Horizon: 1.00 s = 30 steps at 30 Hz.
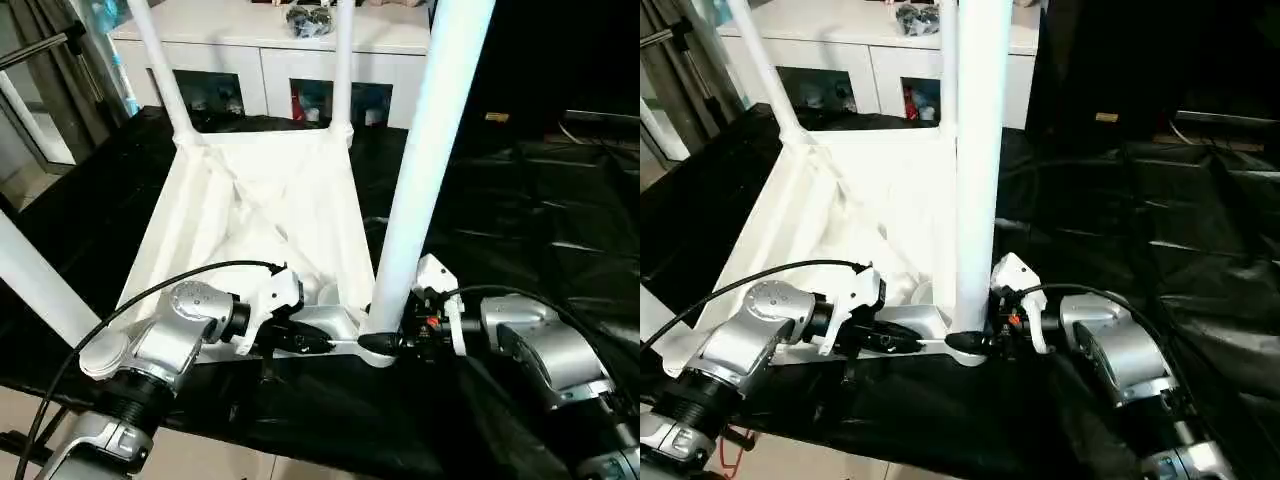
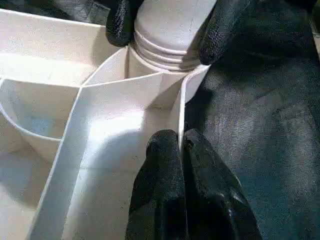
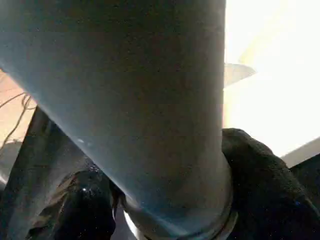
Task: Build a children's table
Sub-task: Rotate leg to tighten
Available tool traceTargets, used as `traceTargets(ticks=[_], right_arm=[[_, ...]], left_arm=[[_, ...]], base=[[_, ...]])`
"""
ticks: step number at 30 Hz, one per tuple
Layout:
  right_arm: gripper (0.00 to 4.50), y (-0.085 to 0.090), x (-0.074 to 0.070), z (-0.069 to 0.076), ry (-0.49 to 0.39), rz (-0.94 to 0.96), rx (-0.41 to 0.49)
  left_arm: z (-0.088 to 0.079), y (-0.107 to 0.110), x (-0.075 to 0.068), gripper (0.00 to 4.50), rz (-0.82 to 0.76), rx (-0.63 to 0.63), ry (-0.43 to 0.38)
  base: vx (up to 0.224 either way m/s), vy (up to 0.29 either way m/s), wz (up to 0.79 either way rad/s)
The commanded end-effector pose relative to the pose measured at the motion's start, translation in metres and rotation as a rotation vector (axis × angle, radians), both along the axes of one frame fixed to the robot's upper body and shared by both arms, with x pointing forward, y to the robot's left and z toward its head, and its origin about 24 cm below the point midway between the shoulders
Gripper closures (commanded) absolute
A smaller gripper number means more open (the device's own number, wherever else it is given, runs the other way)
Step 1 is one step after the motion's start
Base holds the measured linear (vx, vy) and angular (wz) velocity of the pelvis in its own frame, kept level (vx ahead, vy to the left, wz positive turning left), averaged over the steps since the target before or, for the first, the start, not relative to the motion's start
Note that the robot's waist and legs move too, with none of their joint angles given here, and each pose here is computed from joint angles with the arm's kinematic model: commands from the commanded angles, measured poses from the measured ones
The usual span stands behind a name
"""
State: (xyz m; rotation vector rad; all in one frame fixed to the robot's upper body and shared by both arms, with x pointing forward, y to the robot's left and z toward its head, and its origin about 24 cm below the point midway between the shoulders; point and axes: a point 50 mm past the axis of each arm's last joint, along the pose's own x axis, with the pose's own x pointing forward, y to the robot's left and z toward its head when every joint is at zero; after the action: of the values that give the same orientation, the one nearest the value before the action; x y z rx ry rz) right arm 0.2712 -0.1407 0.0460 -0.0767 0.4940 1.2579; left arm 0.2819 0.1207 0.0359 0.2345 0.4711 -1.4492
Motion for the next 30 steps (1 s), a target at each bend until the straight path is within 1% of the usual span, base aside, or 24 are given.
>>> traceTargets(ticks=[1,2,3,4,6,8,9,11,12,13,14,17,18,19,21,23,24,25,26,28,30], right_arm=[[1.85,0.032,-0.005,-0.014,0.007,-0.004,0.031],[1.85,0.032,-0.005,-0.014,0.007,-0.004,0.031],[1.85,0.036,0.002,-0.017,-0.012,-0.118,0.026],[1.85,0.039,0.007,-0.022,-0.011,-0.202,0.016],[1.86,0.045,0.013,-0.029,0.008,-0.325,-0.003],[1.86,0.05,0.019,-0.035,0.045,-0.457,-0.022],[1.86,0.054,0.021,-0.036,0.056,-0.502,-0.027],[1.86,0.057,0.023,-0.037,0.063,-0.53,-0.03],[1.86,0.063,0.024,-0.033,0.009,-0.493,-0.039],[1.86,0.063,0.024,-0.032,0.005,-0.491,-0.033],[1.16,0.063,0.025,-0.031,0.0,-0.488,-0.024],[1.11,0.063,0.025,-0.022,0.019,-0.451,0.051],[0.96,0.062,0.025,-0.019,0.018,-0.424,0.066],[0.96,0.061,0.024,-0.016,0.017,-0.397,0.078],[0.71,0.057,0.021,-0.009,0.004,-0.308,0.101],[0.6,0.051,0.016,-0.004,-0.009,-0.206,0.104],[0.49,0.048,0.013,-0.003,-0.014,-0.157,0.096],[0.49,0.044,0.01,-0.001,-0.023,-0.099,0.084],[0.29,0.041,0.008,0.0,-0.038,-0.059,0.074],[0.29,0.031,0.002,0.002,-0.035,0.025,0.058],[0.29,0.024,-0.004,0.004,-0.01,0.109,0.05]], left_arm=[[-0.001,-0.02,0.006,4.5,0.135,-0.053,-0.018],[-0.001,-0.02,0.006,4.5,0.135,-0.053,-0.018],[-0.002,-0.027,0.012,4.5,0.204,-0.046,-0.027],[-0.002,-0.033,0.015,4.5,0.249,-0.047,-0.033],[-0.002,-0.043,0.021,4.5,0.312,-0.044,-0.044],[-0.001,-0.055,0.028,4.5,0.372,-0.046,-0.047],[0.001,-0.062,0.03,4.5,0.391,-0.05,-0.05],[0.002,-0.066,0.031,4.5,0.401,-0.052,-0.052],[0.004,-0.074,0.03,4.5,0.372,-0.067,-0.052],[0.005,-0.075,0.03,4.5,0.367,-0.068,-0.052],[0.005,-0.076,0.03,4.5,0.36,-0.07,-0.052],[0.006,-0.074,0.027,4.5,0.298,-0.067,-0.07],[0.008,-0.071,0.025,4.5,0.264,-0.071,-0.076],[0.009,-0.068,0.024,4.5,0.237,-0.076,-0.078],[0.01,-0.06,0.024,4.5,0.204,-0.075,-0.082],[0.013,-0.051,0.023,4.5,0.182,-0.077,-0.079],[0.014,-0.047,0.022,4.5,0.163,-0.08,-0.074],[0.016,-0.043,0.02,4.5,0.13,-0.084,-0.065],[0.017,-0.041,0.018,4.5,0.1,-0.09,-0.055],[0.02,-0.035,0.013,4.5,0.039,-0.093,-0.032],[0.02,-0.029,0.01,4.5,0.011,-0.077,-0.026]], base=[[0.0,0.0,0.0],[0.0,0.0,0.0],[0.0,0.0,0.0],[0.0,0.0,0.0],[-0.026,0.002,-0.02],[-0.026,0.002,-0.02],[0.0,0.0,0.0],[0.0,0.0,0.0],[0.0,0.0,0.0],[0.0,0.0,0.0],[0.0,0.0,0.0],[0.0,0.0,0.0],[0.0,0.0,0.0],[0.0,0.0,0.0],[0.0,0.0,0.0],[0.0,0.0,0.0],[0.0,0.0,0.0],[0.0,0.0,0.0],[0.052,0.0,0.03],[0.061,0.002,0.03],[0.073,0.004,0.03]])
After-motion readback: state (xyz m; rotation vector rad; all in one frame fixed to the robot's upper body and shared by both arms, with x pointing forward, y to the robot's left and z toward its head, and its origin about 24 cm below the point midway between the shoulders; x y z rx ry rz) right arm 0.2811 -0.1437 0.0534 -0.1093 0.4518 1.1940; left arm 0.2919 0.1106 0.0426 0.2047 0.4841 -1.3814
